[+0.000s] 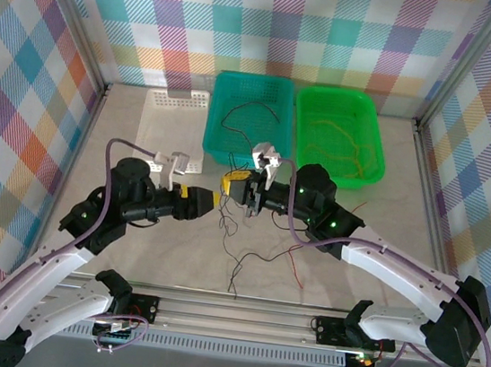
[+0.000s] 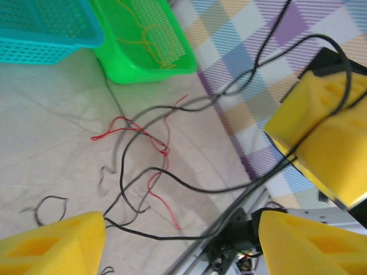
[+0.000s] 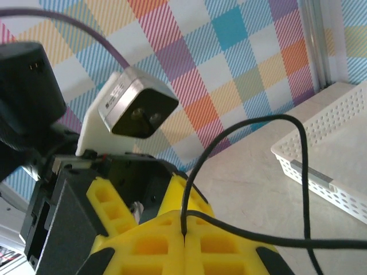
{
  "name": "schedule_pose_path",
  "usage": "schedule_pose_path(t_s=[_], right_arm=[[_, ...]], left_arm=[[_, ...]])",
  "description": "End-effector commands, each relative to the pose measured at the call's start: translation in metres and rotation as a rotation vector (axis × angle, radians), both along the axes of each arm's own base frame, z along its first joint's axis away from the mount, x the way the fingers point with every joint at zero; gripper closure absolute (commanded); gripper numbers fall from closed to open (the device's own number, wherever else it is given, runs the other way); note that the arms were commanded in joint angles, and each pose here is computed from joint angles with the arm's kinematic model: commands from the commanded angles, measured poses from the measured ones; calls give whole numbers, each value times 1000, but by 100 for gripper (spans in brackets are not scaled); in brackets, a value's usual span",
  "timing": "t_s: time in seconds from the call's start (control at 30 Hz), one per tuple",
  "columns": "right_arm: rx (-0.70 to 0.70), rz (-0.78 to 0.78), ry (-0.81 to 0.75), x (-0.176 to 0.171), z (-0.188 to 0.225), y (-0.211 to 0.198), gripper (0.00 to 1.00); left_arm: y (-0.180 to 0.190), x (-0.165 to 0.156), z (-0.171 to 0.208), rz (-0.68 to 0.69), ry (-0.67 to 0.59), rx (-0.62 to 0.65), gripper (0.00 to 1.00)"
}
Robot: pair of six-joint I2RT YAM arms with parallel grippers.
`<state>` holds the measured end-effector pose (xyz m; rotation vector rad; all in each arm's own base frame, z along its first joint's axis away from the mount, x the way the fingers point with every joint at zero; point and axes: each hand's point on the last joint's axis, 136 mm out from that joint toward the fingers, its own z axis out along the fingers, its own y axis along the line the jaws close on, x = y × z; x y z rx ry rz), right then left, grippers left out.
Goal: Untangle the cables
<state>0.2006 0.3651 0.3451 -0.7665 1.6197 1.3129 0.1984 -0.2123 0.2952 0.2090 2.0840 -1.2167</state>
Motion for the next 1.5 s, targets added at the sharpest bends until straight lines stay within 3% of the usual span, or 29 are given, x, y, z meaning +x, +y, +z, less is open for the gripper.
schedule_pose_path(t_s=[0.0,0.27,0.4,0.6,0.73,0.8,0.9,1.23,1.4,1.47], right_arm=[[48,62,16,-11,20,0,100],[39,155,78,-23,23,6,100],[39,181,99,-27,21,8,100],[38,215,146,-29,15,14,100],[43,224,164,-28,13,16,100],[46,237,177,-30,12,18,100],[56,252,192,-31,12,19,100],[29,197,219,-27,10,10,100],[30,123,219,-20,9,-9,71],[38,124,210,-22,12,-12,72]], left_arm=[[-10,-4,29,-59,-80,-135,32],[-9,0,32,-44,-124,-144,34],[-8,2,34,-33,-142,-152,41],[-10,5,38,-26,-149,-204,57],[-9,7,43,-15,-163,-217,73],[-8,7,45,-7,-172,-224,87],[-7,8,47,-1,-183,-236,100],[2,8,47,50,-205,-237,100],[5,7,42,61,-197,-208,100],[6,8,41,68,-198,-201,100]])
